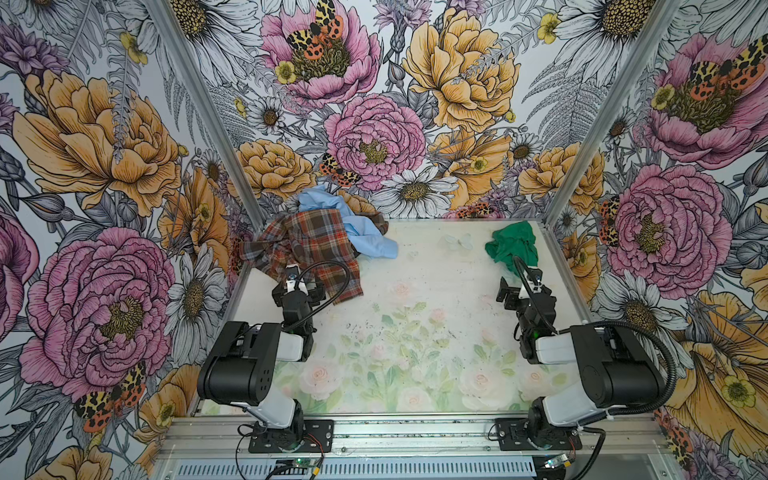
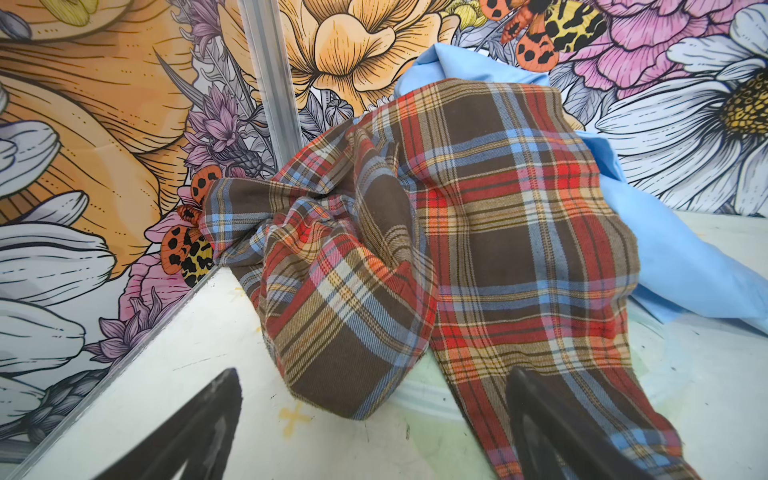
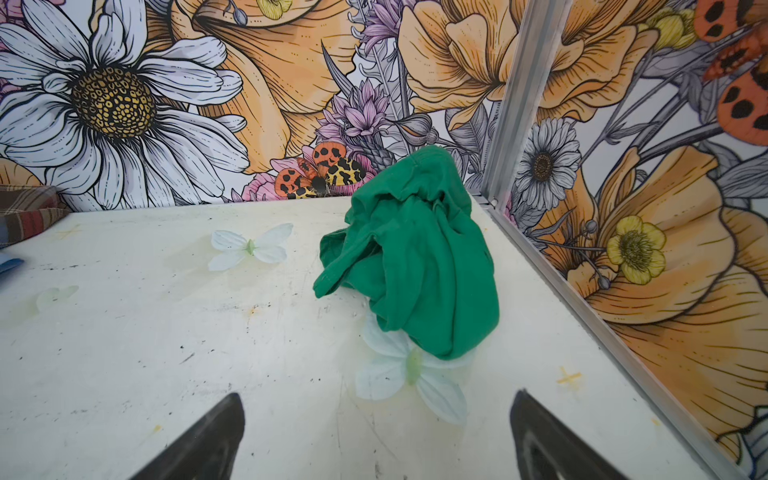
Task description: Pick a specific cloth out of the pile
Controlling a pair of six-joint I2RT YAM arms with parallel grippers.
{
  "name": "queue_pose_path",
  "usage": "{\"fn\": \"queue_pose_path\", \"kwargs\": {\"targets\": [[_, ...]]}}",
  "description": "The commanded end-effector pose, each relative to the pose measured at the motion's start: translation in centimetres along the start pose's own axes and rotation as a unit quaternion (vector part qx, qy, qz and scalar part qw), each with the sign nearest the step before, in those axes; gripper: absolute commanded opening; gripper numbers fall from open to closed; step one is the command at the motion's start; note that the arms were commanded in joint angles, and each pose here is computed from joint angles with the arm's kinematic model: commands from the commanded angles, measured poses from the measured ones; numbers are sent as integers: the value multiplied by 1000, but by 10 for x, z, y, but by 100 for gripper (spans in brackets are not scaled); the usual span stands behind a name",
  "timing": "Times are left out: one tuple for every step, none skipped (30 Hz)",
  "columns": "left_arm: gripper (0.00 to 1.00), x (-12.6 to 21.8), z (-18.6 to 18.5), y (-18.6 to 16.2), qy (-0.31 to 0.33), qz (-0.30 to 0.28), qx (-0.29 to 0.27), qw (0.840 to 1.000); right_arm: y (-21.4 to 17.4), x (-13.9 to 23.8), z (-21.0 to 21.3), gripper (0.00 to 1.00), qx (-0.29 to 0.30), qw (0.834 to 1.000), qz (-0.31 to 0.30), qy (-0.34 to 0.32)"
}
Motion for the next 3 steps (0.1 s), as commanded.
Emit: {"fn": "queue_pose_path", "kwargs": {"targets": [[99, 4, 0, 6, 5, -24, 3, 1000, -3, 18, -20, 99, -54, 995, -36, -77], [99, 7, 1, 6, 11, -30, 6, 999, -8, 27, -27, 100, -70, 993, -57, -74], [99, 9, 3, 5, 10, -31, 9, 999, -8, 28, -28, 100, -70, 993, -71, -66]]}}
Point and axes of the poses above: each gripper's point midway between its finger pads, its own x axis back along the fingers, its own z axis along the line the jaws close on, y = z × x, the point moved 8 cm from there along x, back along the fingers, and after that the axes turned 6 degrees about x, right-handed, at the moved point
